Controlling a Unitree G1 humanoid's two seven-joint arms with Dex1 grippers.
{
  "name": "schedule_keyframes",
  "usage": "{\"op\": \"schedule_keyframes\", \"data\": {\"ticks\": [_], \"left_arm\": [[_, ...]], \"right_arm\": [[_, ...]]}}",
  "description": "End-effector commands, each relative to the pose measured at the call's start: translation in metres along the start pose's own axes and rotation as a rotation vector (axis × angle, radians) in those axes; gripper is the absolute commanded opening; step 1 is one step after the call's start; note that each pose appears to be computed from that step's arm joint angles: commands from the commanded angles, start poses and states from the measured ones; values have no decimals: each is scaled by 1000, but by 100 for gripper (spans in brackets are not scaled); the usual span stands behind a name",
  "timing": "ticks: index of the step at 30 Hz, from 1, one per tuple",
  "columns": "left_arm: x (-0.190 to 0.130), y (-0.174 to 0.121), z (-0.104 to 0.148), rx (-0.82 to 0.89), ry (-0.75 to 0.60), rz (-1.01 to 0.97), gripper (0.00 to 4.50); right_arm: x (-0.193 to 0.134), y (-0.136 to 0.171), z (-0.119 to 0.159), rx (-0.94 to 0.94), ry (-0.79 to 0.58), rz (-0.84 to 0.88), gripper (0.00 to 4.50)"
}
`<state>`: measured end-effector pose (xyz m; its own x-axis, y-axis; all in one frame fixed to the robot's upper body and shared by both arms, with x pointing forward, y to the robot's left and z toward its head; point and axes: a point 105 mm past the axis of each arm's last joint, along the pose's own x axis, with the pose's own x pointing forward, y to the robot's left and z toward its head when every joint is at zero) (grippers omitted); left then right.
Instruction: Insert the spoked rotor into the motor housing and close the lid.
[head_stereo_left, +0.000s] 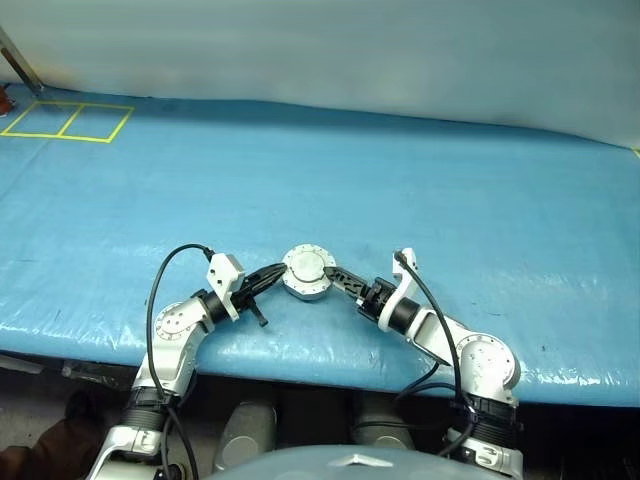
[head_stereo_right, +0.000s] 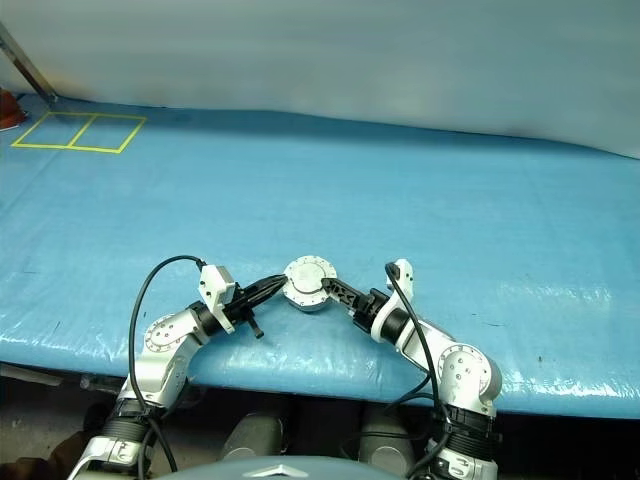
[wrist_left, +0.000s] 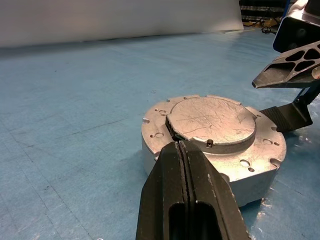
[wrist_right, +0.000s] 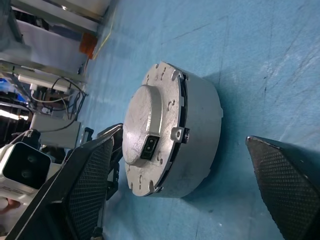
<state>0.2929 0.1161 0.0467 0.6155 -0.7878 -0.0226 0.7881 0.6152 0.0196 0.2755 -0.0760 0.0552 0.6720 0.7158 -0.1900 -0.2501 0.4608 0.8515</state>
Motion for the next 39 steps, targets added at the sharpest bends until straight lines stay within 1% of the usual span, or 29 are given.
{"op": "schedule_keyframes", "data": {"ticks": [1, 11, 14, 18, 32, 33, 34, 35, 38, 39], "left_arm": [[3, -4, 3, 18, 0, -14, 0], [2, -7, 2, 19, 4, -11, 0], [2, -8, 1, 19, 6, -10, 0], [2, -8, 1, 18, 7, -11, 0], [1, -9, 1, 27, 17, -16, 0], [1, -9, 1, 28, 17, -16, 0], [1, -9, 1, 27, 18, -16, 0], [1, -10, 0, 27, 18, -17, 0], [1, -10, 0, 26, 22, -22, 0], [1, -11, 0, 25, 22, -23, 0]], "right_arm": [[7, 8, -5, 24, 23, 53, 448], [15, 11, -5, 43, 27, 85, 448], [16, 13, -3, 55, 13, 98, 390], [16, 17, 2, 81, -17, 125, 264], [17, 16, 3, 108, -23, 133, 264], [17, 16, 3, 112, -24, 135, 238], [17, 17, 3, 115, -25, 139, 231], [17, 18, 3, 111, -26, 148, 210], [16, 24, 2, 102, -26, 186, 131], [16, 26, 2, 102, -28, 200, 131]]}}
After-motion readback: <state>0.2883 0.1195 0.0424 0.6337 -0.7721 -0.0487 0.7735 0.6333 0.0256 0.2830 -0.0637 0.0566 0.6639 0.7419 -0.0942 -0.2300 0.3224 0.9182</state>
